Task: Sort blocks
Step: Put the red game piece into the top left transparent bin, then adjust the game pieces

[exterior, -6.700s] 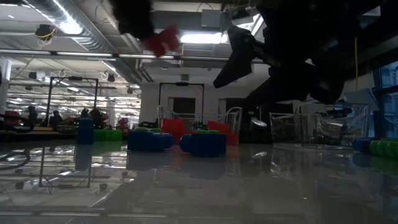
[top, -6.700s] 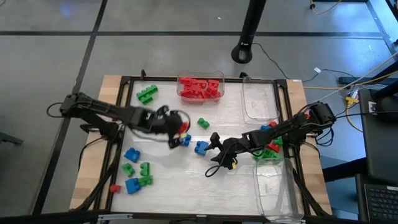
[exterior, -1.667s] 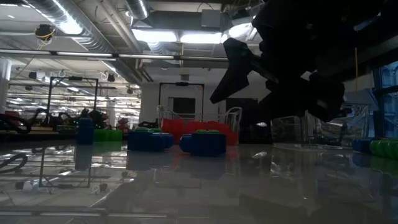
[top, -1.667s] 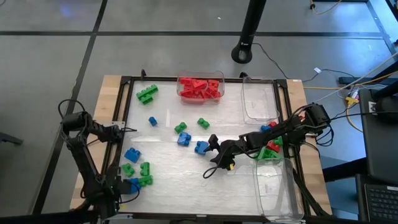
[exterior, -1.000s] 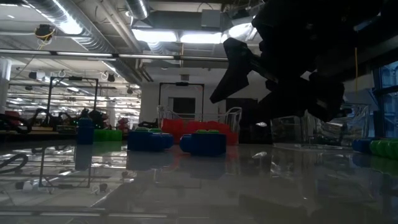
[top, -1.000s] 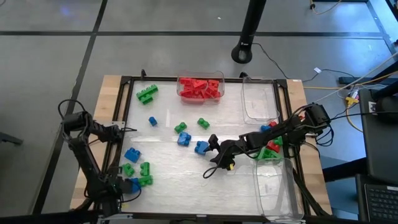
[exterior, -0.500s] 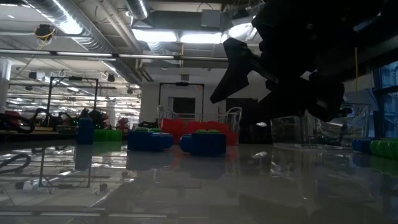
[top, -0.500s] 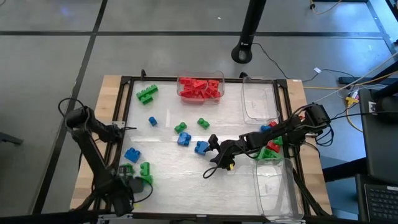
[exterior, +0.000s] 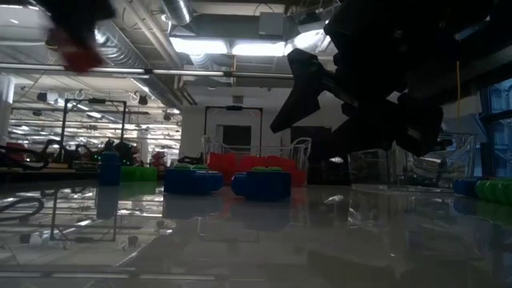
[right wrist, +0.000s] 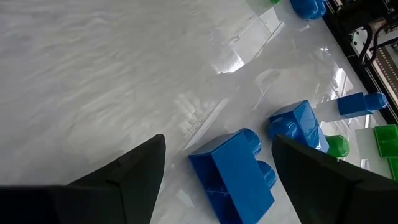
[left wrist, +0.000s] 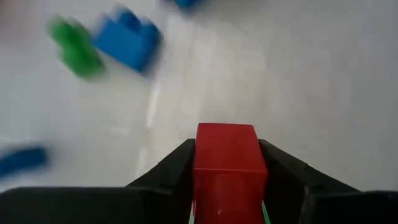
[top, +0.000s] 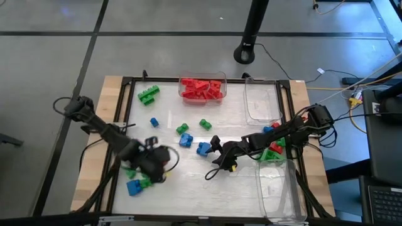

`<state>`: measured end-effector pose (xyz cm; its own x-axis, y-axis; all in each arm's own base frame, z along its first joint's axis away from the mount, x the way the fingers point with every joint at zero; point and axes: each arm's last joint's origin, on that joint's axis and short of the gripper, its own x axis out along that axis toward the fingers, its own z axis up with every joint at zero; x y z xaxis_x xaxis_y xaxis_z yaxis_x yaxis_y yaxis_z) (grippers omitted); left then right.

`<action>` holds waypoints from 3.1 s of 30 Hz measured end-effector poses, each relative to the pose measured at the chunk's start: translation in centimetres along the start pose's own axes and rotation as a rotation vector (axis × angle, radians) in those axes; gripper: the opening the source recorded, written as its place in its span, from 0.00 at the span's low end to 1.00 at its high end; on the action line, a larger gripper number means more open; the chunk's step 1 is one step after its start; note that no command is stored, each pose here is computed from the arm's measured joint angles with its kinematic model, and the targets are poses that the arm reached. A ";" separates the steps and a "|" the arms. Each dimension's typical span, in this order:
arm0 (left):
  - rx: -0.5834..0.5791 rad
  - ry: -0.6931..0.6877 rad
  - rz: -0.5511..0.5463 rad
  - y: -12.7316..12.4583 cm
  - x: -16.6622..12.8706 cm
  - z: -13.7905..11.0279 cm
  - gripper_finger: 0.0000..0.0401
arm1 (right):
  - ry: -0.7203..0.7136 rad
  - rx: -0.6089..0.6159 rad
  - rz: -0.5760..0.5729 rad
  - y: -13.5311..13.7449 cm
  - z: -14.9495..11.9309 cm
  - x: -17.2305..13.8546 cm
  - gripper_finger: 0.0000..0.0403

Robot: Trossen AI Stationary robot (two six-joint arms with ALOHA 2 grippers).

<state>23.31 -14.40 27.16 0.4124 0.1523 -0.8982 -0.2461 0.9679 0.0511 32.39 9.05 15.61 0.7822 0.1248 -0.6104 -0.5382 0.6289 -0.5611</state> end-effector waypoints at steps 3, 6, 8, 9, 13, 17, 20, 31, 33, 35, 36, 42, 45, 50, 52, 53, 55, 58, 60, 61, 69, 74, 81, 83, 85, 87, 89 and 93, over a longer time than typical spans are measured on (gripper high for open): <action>0.036 -0.069 0.049 1.9 1.0 2.3 0.33 | 0.000 0.000 0.000 0.0 0.0 0.0 0.73; 0.033 -0.159 0.068 3.9 1.9 5.0 0.33 | 0.000 0.000 0.001 0.0 0.0 0.0 0.73; 0.034 -0.222 0.080 5.4 2.3 6.7 0.33 | 0.000 0.000 0.000 0.0 0.0 0.0 0.73; 0.033 -0.250 0.090 6.2 2.5 7.4 0.34 | 0.000 0.000 0.000 0.0 0.0 0.0 0.73; 0.009 -0.343 0.147 9.8 3.4 9.8 0.34 | 0.003 -0.001 0.003 0.0 0.0 0.0 0.73; -0.046 -0.408 0.227 13.8 4.5 11.2 0.34 | 0.005 -0.001 0.004 0.0 0.0 0.0 0.73; -0.094 -0.451 0.288 16.8 5.2 11.8 0.34 | 0.004 -0.001 0.004 0.0 0.0 0.0 0.73; -0.235 -0.627 0.425 24.4 7.2 11.3 0.35 | 0.001 -0.001 0.002 0.0 0.0 0.0 0.73; -0.261 -0.647 0.448 25.4 7.5 11.1 0.36 | 0.000 -0.003 0.000 0.0 0.0 0.0 0.73; -0.286 -0.669 0.469 26.3 7.8 10.9 0.37 | -0.001 -0.003 -0.001 0.0 0.0 0.0 0.73; -0.302 -0.673 0.477 26.8 8.0 10.7 0.37 | -0.002 -0.004 -0.001 0.0 0.0 0.0 0.73; -0.388 -0.719 0.507 28.7 9.2 10.6 0.37 | -0.006 -0.010 -0.005 -0.1 0.1 0.0 0.73; -0.405 -0.723 0.517 29.3 9.8 10.6 0.40 | -0.004 -0.010 -0.004 -0.1 0.1 0.0 0.73; -0.404 -0.717 0.527 29.7 10.2 10.5 0.52 | 0.000 -0.013 0.000 0.0 0.0 0.0 0.73; -0.387 -0.710 0.532 29.6 10.2 10.6 0.57 | 0.000 -0.019 0.000 0.0 0.0 0.0 0.73; -0.380 -0.705 0.530 29.5 10.1 10.6 0.59 | 0.001 -0.019 0.001 0.0 0.0 0.0 0.73; -0.359 -0.678 0.523 29.1 9.5 10.9 0.63 | 0.001 -0.019 0.001 0.0 0.0 0.0 0.73; -0.321 -0.642 0.503 28.1 7.8 11.2 0.65 | 0.002 -0.019 0.001 0.0 0.0 0.0 0.73; -0.278 -0.631 0.488 27.0 6.4 11.3 0.65 | 0.002 -0.019 0.002 0.0 0.0 0.0 0.73; -0.261 -0.634 0.476 26.4 5.6 11.2 0.64 | 0.002 -0.020 0.002 0.0 0.0 0.0 0.73; -0.158 -0.705 0.321 20.4 -1.5 8.8 0.63 | -0.002 -0.019 -0.002 0.0 0.0 0.0 0.73; -0.112 -0.650 0.188 17.0 -3.5 6.3 0.63 | -0.004 -0.018 -0.004 0.0 0.0 0.0 0.73; -0.065 -0.478 0.059 12.9 -3.1 3.3 0.63 | -0.005 -0.018 -0.005 0.0 0.1 0.0 0.73; 0.010 -0.446 0.041 11.7 -2.0 2.2 0.63 | -0.004 -0.015 -0.004 0.0 0.0 0.0 0.73; 0.061 -0.417 0.029 10.7 -0.7 0.8 0.63 | 0.004 0.003 0.004 0.0 0.0 0.0 0.73; 0.053 -0.444 0.018 10.1 0.4 -0.1 0.63 | 0.019 0.025 0.017 0.2 -0.2 0.0 0.73; 0.044 -0.484 0.011 9.8 1.8 -1.1 0.63 | 0.021 0.032 0.017 0.2 -0.2 0.0 0.73; 0.071 -0.609 0.006 10.2 4.8 -2.7 0.63 | 0.013 0.056 -0.039 -0.9 -0.6 0.1 0.73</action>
<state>20.41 -4.32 22.23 0.8433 0.2247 -0.4881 -0.1996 0.9744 0.1037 32.74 8.07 15.74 0.7982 0.0898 -0.5957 -0.4886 0.6749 -0.5530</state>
